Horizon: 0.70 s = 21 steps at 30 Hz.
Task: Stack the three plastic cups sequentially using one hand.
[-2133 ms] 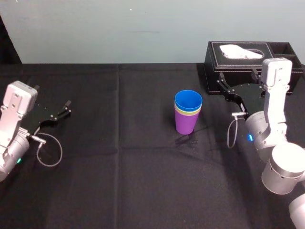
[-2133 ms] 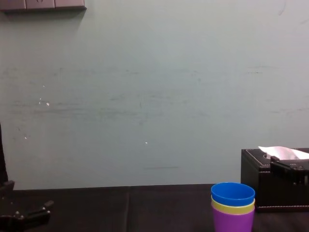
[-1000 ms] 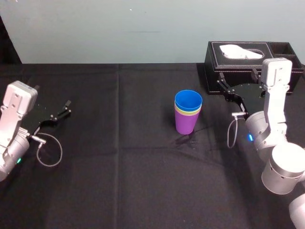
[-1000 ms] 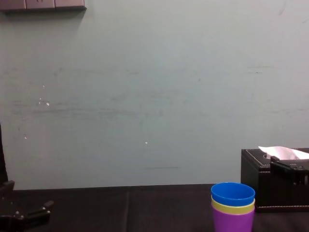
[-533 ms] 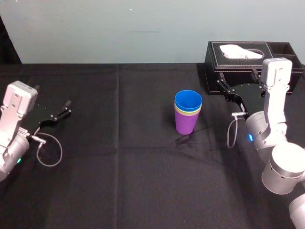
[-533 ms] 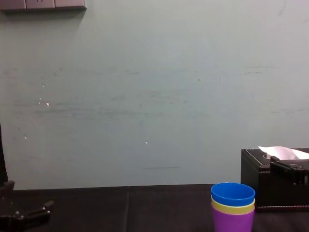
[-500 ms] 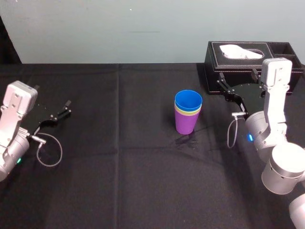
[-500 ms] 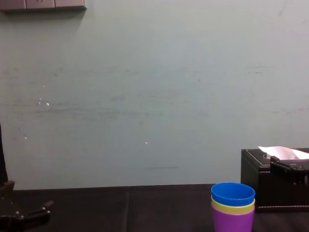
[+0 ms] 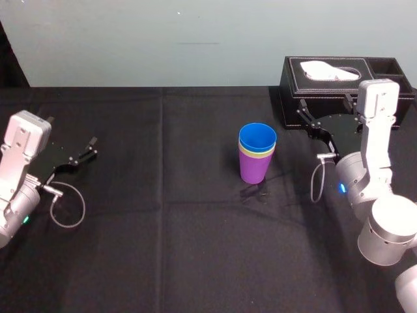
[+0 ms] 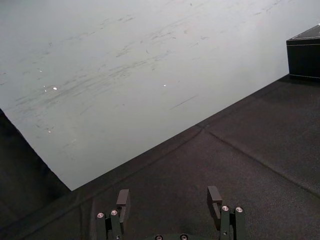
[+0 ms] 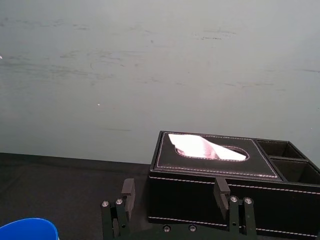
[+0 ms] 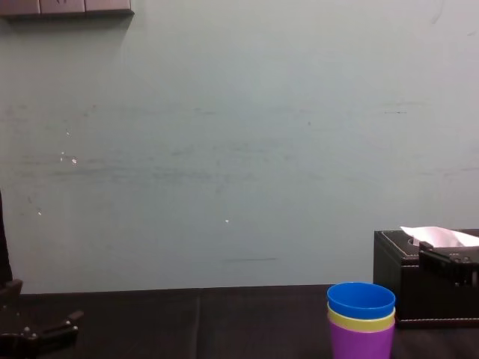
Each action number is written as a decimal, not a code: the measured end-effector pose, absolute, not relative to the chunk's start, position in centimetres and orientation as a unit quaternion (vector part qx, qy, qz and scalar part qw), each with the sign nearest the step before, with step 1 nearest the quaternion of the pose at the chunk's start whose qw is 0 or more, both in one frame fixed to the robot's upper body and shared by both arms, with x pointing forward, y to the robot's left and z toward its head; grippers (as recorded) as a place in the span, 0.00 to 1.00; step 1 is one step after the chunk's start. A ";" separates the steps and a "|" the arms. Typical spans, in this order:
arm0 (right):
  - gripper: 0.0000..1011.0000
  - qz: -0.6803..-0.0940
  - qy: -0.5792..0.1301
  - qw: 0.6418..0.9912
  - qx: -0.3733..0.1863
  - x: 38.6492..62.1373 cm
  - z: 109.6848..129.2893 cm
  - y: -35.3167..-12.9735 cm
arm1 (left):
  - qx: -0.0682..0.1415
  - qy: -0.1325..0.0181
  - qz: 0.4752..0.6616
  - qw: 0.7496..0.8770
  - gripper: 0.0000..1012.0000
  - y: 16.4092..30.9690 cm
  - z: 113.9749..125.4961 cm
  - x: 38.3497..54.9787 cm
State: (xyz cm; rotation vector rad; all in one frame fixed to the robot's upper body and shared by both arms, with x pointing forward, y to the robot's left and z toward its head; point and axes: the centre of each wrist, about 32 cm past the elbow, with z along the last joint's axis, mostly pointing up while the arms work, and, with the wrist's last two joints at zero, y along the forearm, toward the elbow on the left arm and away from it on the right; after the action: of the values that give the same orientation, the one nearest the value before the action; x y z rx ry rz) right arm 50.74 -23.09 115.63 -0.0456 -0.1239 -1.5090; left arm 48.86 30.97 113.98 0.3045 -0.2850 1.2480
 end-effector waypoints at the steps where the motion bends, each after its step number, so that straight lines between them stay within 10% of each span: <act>1: 0.99 -0.684 -0.056 0.727 -0.021 50.7 115.6 -23.1 | 0.141 -0.132 0.580 0.791 1.00 31.0 114.0 48.9; 21: 0.99 -0.684 -0.056 0.727 -0.021 50.7 115.6 -23.1 | 0.141 -0.132 0.580 0.791 1.00 31.0 114.0 48.9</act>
State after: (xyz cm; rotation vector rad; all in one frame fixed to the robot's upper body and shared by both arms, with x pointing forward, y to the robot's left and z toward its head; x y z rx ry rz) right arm 50.73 -23.09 115.63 -0.0456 -0.1238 -1.5090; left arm 48.87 30.97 113.98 0.3044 -0.2851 1.2480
